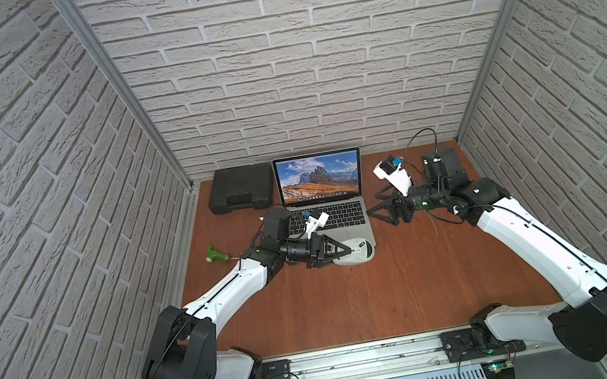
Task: Remove the wireless mouse receiver from the laptop
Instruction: Adjust the USB plug on the mouse, then place the mouse at the center of the board.
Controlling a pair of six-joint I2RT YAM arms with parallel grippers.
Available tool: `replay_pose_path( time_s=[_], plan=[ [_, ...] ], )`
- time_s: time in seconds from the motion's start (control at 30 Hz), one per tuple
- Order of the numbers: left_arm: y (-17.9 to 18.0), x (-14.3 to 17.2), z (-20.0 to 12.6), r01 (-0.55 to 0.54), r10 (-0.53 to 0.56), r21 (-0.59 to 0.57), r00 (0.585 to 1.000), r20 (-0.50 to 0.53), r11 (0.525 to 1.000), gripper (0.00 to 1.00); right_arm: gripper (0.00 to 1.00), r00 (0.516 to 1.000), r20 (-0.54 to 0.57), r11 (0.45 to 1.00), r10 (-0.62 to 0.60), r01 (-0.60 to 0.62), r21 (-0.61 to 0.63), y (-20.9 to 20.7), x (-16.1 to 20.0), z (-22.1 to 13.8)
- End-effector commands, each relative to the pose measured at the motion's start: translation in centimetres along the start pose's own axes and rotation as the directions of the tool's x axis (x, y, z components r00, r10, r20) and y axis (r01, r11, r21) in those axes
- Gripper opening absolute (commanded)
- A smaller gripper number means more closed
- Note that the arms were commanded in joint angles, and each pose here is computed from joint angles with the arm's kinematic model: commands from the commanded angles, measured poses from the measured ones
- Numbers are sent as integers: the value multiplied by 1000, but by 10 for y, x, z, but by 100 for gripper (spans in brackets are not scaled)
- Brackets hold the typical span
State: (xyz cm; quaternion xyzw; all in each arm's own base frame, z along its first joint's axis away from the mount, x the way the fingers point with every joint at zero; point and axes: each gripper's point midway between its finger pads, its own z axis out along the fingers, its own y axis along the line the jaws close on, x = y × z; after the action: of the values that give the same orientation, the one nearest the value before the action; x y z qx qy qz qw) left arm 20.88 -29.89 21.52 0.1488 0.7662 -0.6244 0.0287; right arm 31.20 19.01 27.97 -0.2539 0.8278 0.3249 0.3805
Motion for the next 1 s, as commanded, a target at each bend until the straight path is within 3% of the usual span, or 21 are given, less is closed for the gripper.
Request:
replay_pose_path(
  time_s=[0.0,0.17,0.5,0.63,0.73,0.87,0.97],
  plan=[
    [-23,-21,-3,-212,211,4,974,85,977,0,75,906,17,903,422,-419,-95,-5,10,18],
    [-16,-30,2,-250,250,-12,963,101,968,0,78,863,38,840,503,-478,-258,12,38,25],
    [-20,-37,21,-266,264,16,961,75,964,0,79,829,-21,776,559,-533,-337,22,49,56],
    [-19,-41,22,-262,260,8,962,86,965,0,79,800,56,793,597,-578,-192,-2,51,52],
    [-18,-44,22,-254,252,4,963,95,967,0,79,769,173,788,615,-606,-107,-22,44,33],
    [-14,-45,24,-244,242,3,966,95,970,0,82,735,273,782,621,-607,-145,-25,23,4],
    [-13,-49,25,-238,236,10,967,96,971,0,82,751,220,782,623,-587,-211,-11,16,5]
  ],
)
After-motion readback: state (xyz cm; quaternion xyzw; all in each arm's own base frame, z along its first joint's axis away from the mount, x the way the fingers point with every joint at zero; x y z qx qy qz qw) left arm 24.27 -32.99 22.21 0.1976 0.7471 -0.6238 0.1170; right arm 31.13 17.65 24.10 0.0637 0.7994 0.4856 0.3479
